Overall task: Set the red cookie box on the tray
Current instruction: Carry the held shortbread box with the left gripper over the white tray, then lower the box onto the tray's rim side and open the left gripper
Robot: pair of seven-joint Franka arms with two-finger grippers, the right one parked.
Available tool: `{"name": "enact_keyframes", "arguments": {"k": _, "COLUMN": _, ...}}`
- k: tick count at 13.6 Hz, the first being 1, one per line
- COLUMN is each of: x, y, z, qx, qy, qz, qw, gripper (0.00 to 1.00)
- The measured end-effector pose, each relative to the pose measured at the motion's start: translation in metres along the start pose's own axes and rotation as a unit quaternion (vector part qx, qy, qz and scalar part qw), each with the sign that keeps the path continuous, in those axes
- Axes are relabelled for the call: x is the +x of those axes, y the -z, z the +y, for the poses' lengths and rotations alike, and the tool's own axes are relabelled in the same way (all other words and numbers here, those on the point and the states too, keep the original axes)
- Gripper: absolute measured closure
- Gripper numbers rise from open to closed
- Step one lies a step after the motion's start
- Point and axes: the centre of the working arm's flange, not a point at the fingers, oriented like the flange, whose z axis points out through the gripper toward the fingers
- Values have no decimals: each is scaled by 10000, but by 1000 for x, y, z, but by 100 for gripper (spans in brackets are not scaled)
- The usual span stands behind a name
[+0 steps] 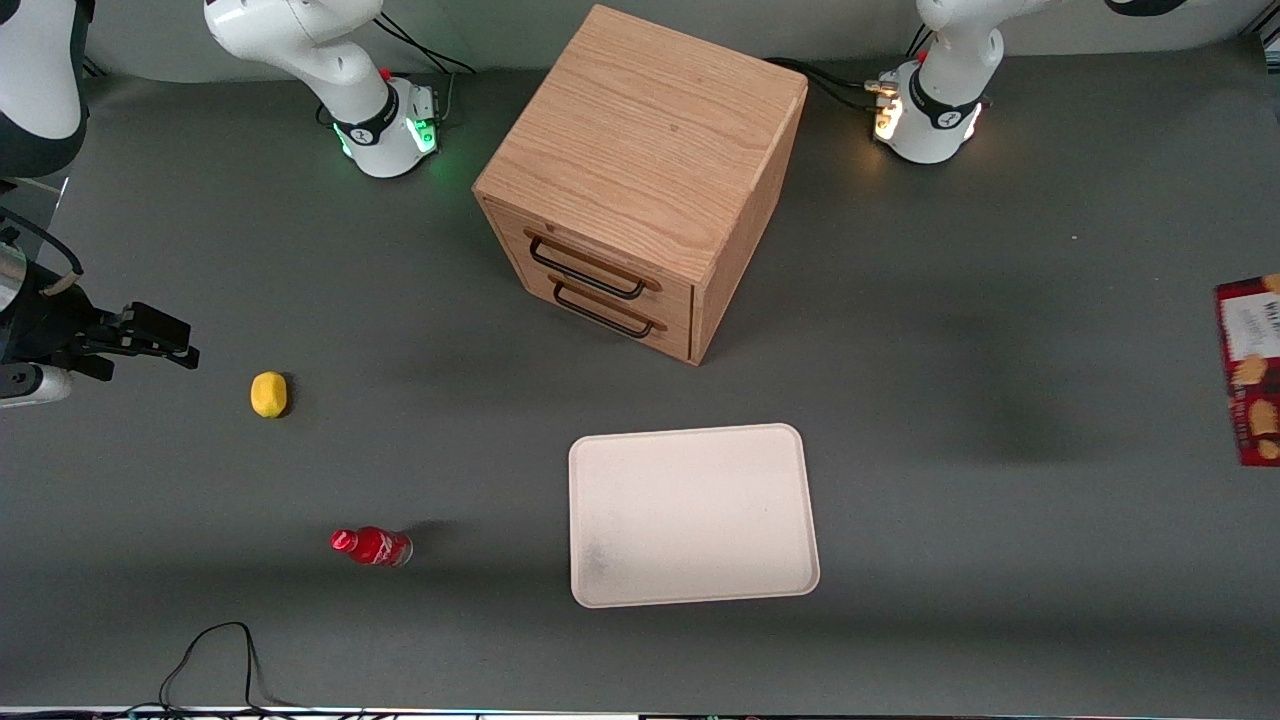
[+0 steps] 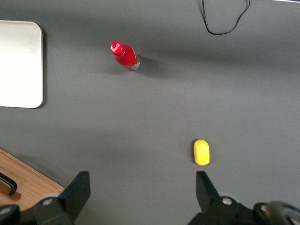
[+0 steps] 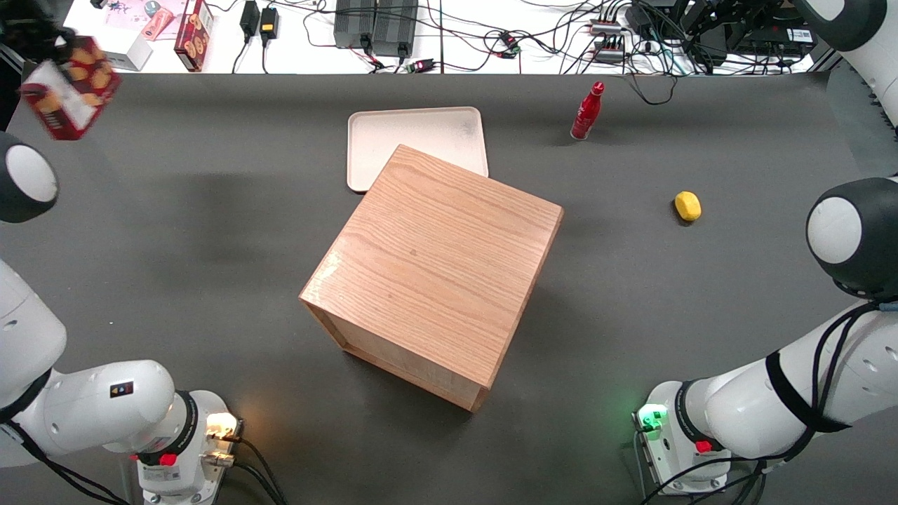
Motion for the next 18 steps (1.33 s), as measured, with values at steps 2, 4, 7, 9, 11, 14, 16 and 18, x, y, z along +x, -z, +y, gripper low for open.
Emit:
{"name": "enact_keyframes", "arguments": {"k": 2, "x": 2, "y": 3, "z": 61, "qx": -78, "qy": 105, "qz": 2, "qw": 9999, "gripper": 97}}
{"name": "enact_keyframes", "arguments": {"k": 4, "x": 1, "y": 5, "z": 118, "qx": -66, "qy": 195, "qz": 17, "qw": 9998, "gripper": 97}}
{"name": "enact_keyframes", "arguments": {"k": 7, "x": 2, "y": 3, "z": 214, "qx": -22, "qy": 176, "qz": 359, "qw": 9992, "gripper": 97}}
{"name": "enact_keyframes", "arguments": {"k": 9, "x": 5, "y": -10, "z": 287, "qx": -97, "qy": 205, "qz": 702, "qw": 9973, "gripper": 97}}
{"name": "enact_keyframes", "arguments": {"k": 11, "x": 16, "y": -37, "z": 346, "qx": -215, "qy": 148, "qz": 961, "qw": 9950, "gripper": 97}}
{"name": "enact_keyframes", "arguments": {"k": 14, "x": 42, "y": -91, "z": 398, "qx": -422, "qy": 150, "qz": 1181, "qw": 9920, "gripper": 97}}
{"name": "enact_keyframes", "arguments": {"k": 16, "x": 56, "y": -124, "z": 420, "qx": -513, "qy": 207, "qz": 1201, "qw": 9912, "gripper": 97}}
{"name": "enact_keyframes", "arguments": {"k": 18, "x": 65, "y": -152, "z": 436, "qx": -562, "qy": 214, "qz": 1234, "qw": 9905, "gripper": 97}}
